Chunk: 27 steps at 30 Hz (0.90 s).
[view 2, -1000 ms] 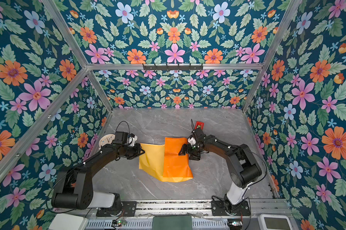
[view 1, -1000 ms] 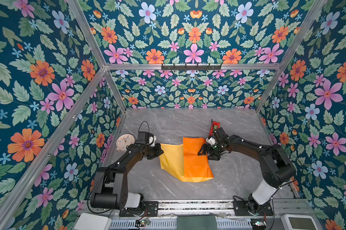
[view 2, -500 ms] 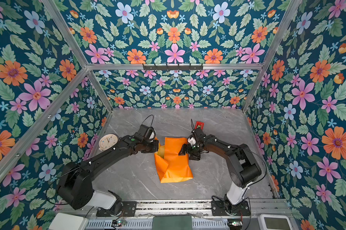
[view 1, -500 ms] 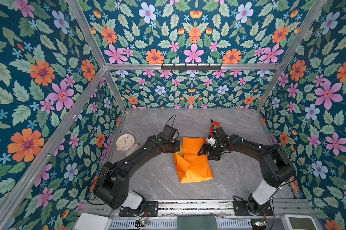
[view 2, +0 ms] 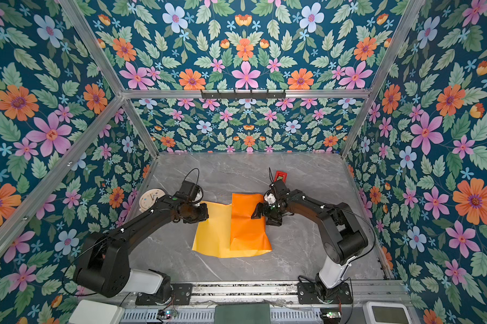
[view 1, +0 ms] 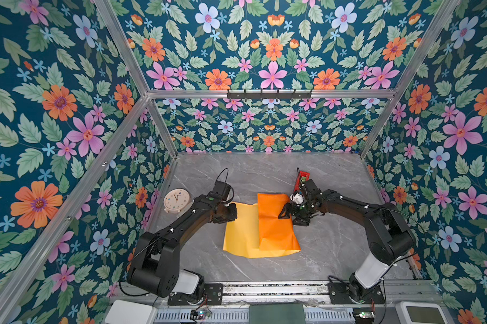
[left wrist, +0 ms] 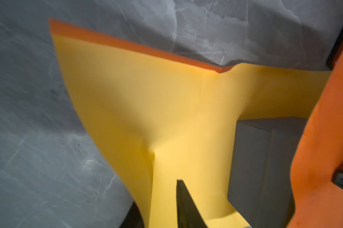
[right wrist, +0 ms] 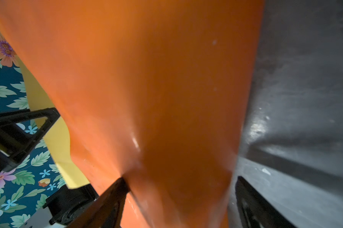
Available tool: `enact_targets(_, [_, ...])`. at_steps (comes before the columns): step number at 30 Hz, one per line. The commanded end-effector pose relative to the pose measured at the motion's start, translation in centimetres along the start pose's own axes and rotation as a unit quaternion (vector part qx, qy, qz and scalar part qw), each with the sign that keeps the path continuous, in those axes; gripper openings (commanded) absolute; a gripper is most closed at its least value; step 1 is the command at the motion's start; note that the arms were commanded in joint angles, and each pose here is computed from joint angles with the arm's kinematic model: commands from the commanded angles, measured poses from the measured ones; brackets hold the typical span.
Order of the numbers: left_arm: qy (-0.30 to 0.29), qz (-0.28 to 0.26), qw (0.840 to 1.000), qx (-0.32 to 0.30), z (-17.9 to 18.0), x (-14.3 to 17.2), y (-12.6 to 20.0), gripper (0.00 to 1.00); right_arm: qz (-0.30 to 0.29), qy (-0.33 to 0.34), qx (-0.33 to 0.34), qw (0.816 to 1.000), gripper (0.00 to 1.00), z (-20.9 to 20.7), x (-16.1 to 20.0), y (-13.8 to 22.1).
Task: Wrap a gift box in wrapping paper
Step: Second fold the wrapping paper around the gift box.
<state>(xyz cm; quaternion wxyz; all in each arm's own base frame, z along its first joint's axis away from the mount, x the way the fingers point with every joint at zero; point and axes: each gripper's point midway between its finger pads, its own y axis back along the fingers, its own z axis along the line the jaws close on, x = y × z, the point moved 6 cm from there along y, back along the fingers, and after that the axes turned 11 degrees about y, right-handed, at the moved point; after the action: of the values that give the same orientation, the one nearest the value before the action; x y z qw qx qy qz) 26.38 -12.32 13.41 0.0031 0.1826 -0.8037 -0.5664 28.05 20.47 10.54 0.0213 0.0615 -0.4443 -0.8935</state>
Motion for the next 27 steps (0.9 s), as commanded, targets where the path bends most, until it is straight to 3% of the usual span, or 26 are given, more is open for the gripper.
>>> enact_targets(1, [0.014,0.01,0.999,0.043,0.0,0.3,0.2,0.33,0.031,-0.022,0.085,0.996,0.85,-2.5,1.8,-0.4])
enact_targets(9, [0.024,0.023,0.999,0.033,2.1,2.1,-0.3,0.38,0.032,-0.023,0.085,0.996,0.85,-2.6,1.8,-0.5])
enact_targets(16, [0.011,0.0,1.0,0.022,2.2,1.8,0.3,0.15,0.032,-0.023,0.087,0.995,0.85,-2.6,1.9,-0.4])
enact_targets(18, [0.003,-0.006,1.0,0.029,1.8,1.8,0.7,0.13,0.032,-0.022,0.086,0.995,0.85,-2.6,1.9,-0.4])
enact_targets(24, [-0.013,-0.021,0.999,0.034,1.1,2.1,1.6,0.15,0.032,-0.023,0.087,0.995,0.85,-2.6,1.9,-0.4])
enact_targets(27, [-0.02,-0.014,0.999,0.032,1.2,2.7,1.2,0.23,0.031,-0.022,0.088,0.995,0.85,-2.5,1.9,-0.3])
